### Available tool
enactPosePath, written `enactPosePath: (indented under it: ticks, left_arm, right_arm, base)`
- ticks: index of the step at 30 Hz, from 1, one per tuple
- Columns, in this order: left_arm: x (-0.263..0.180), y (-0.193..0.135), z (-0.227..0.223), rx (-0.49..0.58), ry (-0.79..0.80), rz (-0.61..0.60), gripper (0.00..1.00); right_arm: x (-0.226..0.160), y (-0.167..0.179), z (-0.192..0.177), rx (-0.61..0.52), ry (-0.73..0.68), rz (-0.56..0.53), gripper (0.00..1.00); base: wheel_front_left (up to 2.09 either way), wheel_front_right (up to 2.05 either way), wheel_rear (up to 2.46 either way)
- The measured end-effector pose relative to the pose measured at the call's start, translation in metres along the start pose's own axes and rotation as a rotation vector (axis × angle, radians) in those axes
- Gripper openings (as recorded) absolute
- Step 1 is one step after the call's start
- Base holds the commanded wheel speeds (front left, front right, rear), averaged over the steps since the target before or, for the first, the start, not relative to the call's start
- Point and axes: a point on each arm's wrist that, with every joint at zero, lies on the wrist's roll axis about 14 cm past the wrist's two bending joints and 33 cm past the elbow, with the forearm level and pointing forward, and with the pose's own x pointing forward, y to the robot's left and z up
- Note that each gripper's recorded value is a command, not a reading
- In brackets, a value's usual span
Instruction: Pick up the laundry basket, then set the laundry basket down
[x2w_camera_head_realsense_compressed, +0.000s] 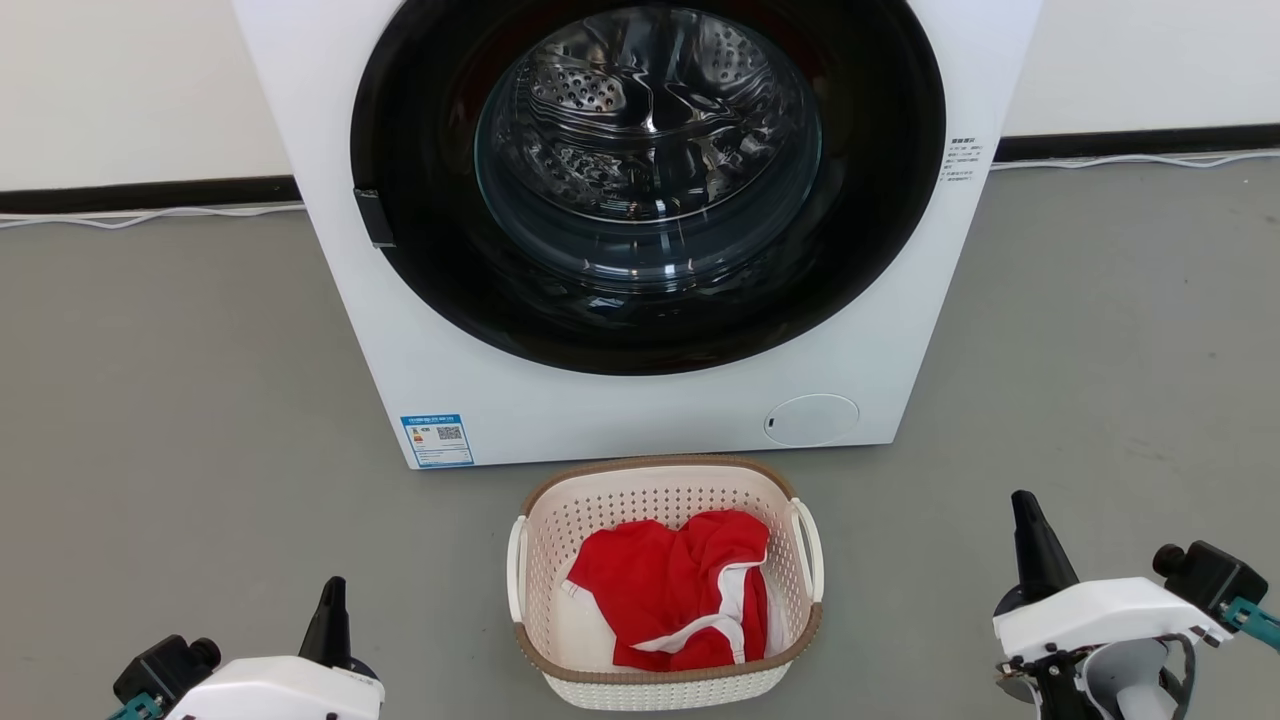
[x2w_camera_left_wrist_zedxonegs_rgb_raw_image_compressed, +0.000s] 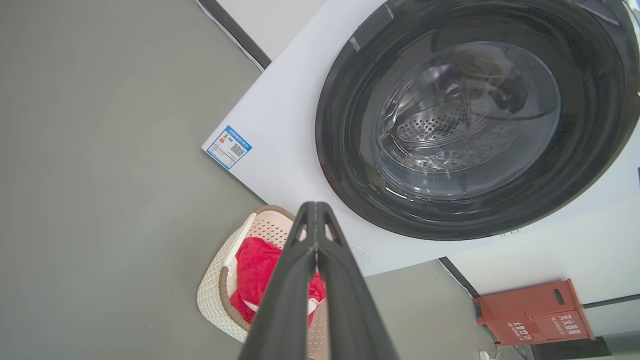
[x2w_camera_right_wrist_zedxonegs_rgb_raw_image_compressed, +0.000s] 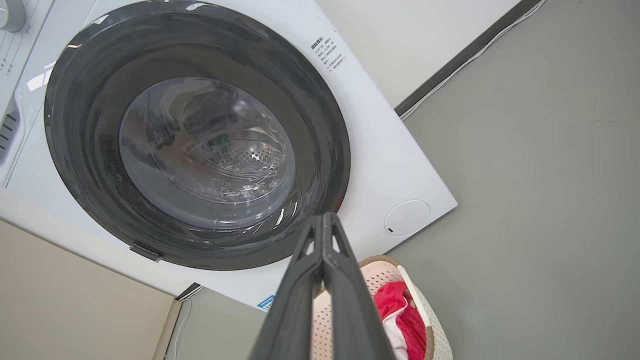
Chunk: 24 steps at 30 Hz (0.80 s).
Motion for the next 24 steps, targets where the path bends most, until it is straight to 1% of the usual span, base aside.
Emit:
enactPosePath:
  ticks: [14, 24]
  left_arm:
    - [0.001, -0.007, 0.003, -0.162, 0.010, -0.027, 0.00]
    - [0.001, -0.013, 0.007, -0.283, 0.015, -0.058, 0.00]
  right_arm:
    - [-0.001, 0.001, 0.002, 0.197, 0.000, -0.001, 0.00]
    - [0.001, 0.007, 0.007, 0.337, -0.004, 0.019, 0.00]
  base:
    - [0.00, 0.00, 0.00]
    - [0.00, 0.00, 0.00]
